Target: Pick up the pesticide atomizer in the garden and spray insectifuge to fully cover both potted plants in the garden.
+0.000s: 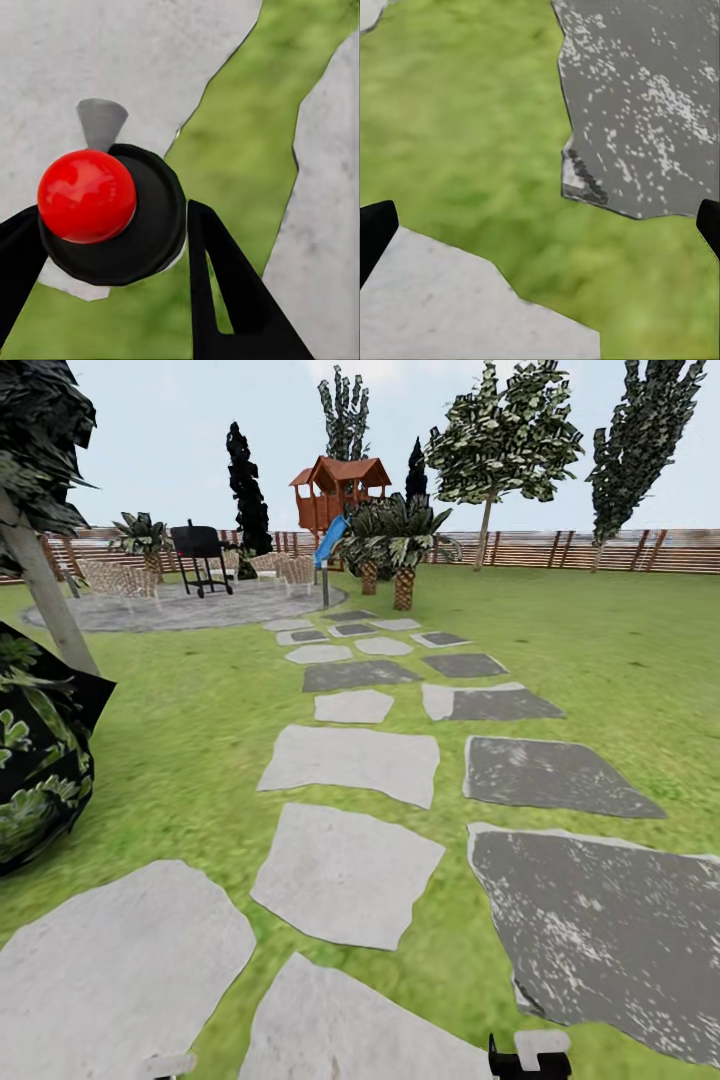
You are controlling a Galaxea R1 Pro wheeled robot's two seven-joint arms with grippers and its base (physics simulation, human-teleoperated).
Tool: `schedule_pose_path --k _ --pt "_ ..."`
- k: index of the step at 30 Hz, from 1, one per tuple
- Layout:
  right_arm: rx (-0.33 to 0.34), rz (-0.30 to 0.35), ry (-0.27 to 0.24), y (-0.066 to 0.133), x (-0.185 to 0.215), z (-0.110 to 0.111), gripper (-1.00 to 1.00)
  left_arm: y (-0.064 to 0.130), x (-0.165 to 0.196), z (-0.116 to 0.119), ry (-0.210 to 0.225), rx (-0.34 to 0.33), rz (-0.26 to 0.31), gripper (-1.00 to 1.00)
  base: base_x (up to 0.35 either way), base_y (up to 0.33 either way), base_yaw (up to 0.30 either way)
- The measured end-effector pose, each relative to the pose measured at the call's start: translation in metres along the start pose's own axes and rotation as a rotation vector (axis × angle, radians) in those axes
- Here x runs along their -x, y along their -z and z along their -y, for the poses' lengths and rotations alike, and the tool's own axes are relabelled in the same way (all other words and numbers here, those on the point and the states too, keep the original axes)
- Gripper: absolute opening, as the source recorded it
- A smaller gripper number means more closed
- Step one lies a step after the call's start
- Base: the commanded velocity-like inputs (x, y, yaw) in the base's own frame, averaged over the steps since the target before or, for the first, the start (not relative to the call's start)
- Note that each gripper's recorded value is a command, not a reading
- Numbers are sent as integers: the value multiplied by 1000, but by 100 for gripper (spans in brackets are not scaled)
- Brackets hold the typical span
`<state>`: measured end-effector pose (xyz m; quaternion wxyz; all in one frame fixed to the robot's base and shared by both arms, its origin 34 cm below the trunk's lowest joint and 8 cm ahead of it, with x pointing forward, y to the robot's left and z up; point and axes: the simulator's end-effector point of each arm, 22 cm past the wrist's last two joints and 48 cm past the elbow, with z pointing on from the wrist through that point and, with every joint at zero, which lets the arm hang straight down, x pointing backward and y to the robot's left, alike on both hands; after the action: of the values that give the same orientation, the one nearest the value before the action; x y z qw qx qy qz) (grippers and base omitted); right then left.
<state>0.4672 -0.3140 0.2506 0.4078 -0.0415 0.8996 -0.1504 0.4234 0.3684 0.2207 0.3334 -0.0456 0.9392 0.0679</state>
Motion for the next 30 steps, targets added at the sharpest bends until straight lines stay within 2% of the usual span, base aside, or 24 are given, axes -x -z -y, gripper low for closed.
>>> schedule_pose_path --k 30 --pt "0 0 0 0 0 0 100 0 0 0 -1 0 0 -100 339 0 0"
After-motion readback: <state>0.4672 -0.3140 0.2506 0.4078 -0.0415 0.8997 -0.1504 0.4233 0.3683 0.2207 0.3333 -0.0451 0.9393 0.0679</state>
